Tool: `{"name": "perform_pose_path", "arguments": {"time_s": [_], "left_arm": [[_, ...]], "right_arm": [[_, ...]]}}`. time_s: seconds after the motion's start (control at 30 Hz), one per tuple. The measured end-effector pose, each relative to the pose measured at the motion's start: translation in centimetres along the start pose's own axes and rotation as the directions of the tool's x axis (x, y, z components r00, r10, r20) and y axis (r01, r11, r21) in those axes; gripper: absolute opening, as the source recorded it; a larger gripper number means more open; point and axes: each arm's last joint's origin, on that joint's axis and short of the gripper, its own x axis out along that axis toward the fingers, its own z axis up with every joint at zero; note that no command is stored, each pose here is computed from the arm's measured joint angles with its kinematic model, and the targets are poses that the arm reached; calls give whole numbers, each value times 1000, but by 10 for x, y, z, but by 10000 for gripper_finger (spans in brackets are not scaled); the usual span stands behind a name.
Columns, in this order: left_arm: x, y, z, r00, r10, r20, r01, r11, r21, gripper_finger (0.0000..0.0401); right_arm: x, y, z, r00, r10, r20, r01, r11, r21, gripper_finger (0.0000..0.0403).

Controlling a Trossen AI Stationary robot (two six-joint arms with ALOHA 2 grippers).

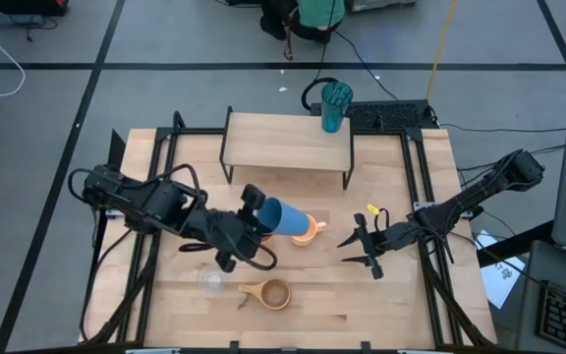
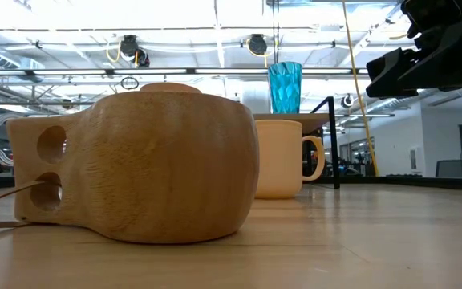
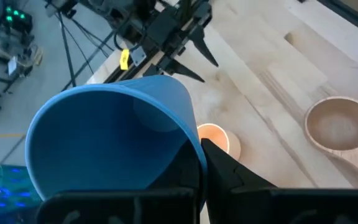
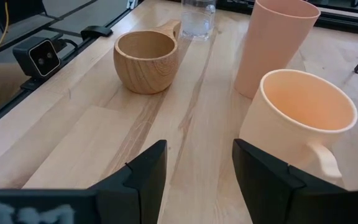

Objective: Stack small to large cups/mugs on shelf
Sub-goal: Put the light blue cup on the shelf

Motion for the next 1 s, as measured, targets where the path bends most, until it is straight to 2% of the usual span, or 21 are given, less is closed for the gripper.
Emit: {"name": "perform_pose_path", "arguments": {"time_s": [0.2, 0.33, 0.4, 0.47, 0.63, 0.7, 0.83, 0.93, 1.0], "left_arm": [[4, 11, -2, 1000, 26, 13, -24, 987, -160, 3], [7, 23, -4, 997, 69, 31, -55, 944, -326, 2], [9, 30, -4, 994, 100, 40, -75, 909, -411, 3], [10, 37, -6, 989, 142, 40, -103, 857, -504, 2], [13, 56, -12, 967, 254, 6, -171, 670, -723, 3], [15, 61, -15, 962, 272, -12, -184, 617, -765, 2], [17, 75, -24, 968, 253, -9, -161, 589, -792, 2], [12, 96, -34, 966, 260, 5, -147, 560, -815, 1], [6, 114, -42, 962, 270, 25, -136, 558, -819, 1]], "right_arm": [[0, 0, 0, 1000, 0, 0, 0, 1000, 0, 173], [0, 0, 0, 1000, 0, 0, 0, 1000, -1, 173], [0, 0, 0, 1000, 0, 0, 0, 1000, -2, 173], [0, 0, 0, 1000, 0, 0, 0, 1000, -2, 173], [0, 0, 0, 1000, 0, 0, 0, 1000, -2, 173], [0, 0, 0, 1000, 0, 0, 0, 1000, -3, 173], [0, 0, 0, 1000, 0, 0, 0, 1000, -7, 173], [0, 0, 0, 1000, 0, 0, 0, 1000, -13, 173], [0, 0, 0, 1000, -2, 0, 2, 1000, -14, 173]]}}
